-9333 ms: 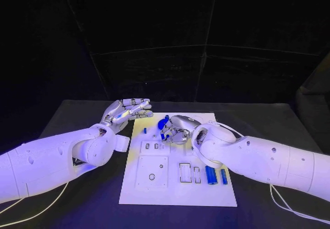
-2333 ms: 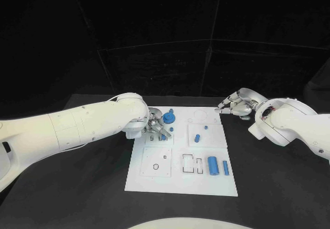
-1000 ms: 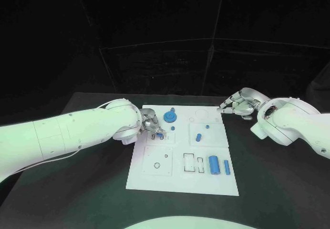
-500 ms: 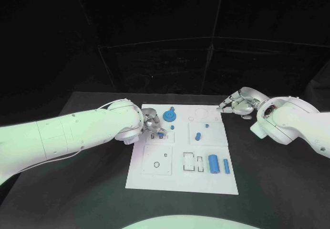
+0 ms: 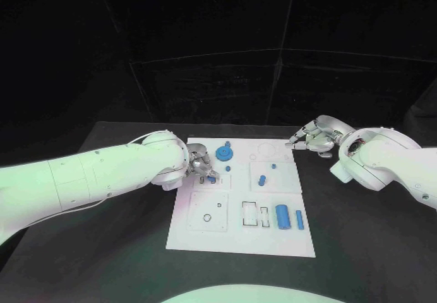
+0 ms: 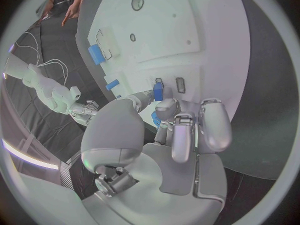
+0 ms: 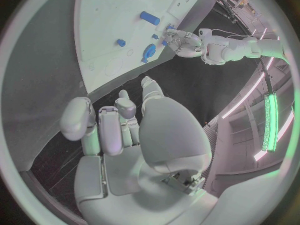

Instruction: Assemble the parts on the task board

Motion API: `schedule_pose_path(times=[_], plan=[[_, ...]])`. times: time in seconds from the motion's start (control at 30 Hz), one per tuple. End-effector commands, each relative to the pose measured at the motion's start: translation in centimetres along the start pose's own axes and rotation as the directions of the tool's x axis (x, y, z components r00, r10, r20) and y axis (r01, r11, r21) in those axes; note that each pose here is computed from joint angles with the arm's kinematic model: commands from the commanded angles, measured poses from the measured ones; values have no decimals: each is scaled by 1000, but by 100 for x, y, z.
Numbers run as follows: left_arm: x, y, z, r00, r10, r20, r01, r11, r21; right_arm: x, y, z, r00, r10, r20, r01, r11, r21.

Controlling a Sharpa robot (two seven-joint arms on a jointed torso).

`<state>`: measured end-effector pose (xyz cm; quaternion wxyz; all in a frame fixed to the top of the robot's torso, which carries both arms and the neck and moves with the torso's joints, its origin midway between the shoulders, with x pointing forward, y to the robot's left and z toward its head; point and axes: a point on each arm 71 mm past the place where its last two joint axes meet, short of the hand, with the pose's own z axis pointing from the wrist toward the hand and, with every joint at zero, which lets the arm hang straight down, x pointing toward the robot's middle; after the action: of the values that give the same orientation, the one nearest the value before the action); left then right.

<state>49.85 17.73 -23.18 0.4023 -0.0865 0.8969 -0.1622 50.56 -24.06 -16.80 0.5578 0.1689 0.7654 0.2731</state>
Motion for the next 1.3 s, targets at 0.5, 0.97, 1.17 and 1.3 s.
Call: schedule_pose_path(times=[0.5,0.97,1.17,1.3], plan=[[43,-33,6,998,62,-28,-61,998,4,-1,23,5,1000,-5,-3,5,1000,-13],[52,-32,2,997,65,-34,-65,998,5,-3,28,7,1000,-4,1,4,1000,-18],[48,-23,5,997,65,-34,-64,998,2,-4,28,9,1000,-4,2,4,1000,-19],[45,-21,7,997,64,-33,-64,998,1,-3,30,9,1000,-4,2,4,1000,-20]])
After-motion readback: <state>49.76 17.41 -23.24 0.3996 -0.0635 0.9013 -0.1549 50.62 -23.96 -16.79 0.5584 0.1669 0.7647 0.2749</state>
